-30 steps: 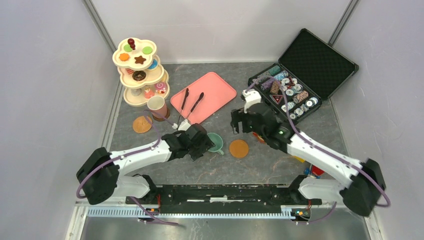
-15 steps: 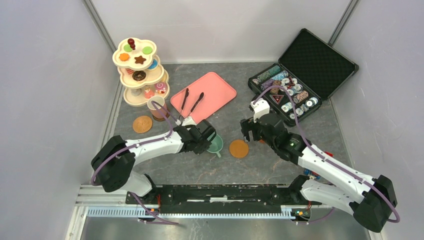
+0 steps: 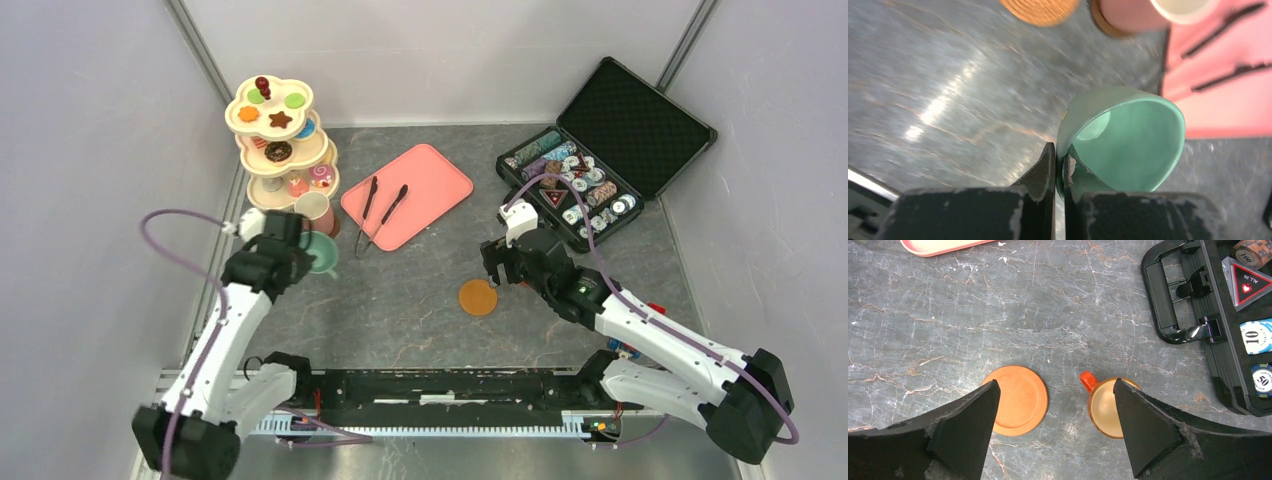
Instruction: Serve the afternoon tea
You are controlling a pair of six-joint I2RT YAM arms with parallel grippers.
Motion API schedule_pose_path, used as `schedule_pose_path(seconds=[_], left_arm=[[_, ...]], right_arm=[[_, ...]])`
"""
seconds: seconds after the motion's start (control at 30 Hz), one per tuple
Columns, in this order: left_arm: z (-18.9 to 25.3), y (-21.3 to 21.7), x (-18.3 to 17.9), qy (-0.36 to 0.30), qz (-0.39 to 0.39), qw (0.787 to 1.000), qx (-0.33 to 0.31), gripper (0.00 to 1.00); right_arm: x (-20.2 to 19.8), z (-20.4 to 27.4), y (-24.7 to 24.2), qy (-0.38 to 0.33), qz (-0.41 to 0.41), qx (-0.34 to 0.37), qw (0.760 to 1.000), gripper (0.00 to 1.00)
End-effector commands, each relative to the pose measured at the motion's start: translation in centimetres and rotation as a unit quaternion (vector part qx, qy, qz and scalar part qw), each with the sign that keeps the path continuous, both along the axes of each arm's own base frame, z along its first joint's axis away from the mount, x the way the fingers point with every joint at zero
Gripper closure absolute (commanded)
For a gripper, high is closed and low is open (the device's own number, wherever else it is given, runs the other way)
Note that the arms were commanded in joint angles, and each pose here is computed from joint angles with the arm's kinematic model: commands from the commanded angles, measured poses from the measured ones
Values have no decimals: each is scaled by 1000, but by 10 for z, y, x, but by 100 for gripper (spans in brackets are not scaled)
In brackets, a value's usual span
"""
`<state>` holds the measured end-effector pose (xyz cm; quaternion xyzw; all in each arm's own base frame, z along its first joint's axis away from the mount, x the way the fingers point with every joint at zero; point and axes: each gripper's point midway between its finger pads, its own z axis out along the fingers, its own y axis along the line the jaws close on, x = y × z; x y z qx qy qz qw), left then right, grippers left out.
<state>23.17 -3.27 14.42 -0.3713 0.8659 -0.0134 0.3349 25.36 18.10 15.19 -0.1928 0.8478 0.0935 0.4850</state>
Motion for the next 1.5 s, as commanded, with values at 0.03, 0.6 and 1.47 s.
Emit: schedule_pose_path(seconds=[0.03, 0.6, 1.47], left_arm=[[-1, 75, 7, 33, 19, 998, 42, 98], [-32, 153, 102, -29, 133, 991, -21, 98], [0, 130, 73, -37, 92, 994, -56, 0]], right_arm=[[2, 6, -1, -9, -1, 2, 1000, 9], [-1, 19, -3, -39, 20, 3, 999, 2], [-10, 16, -10, -22, 14, 3, 1000, 2]])
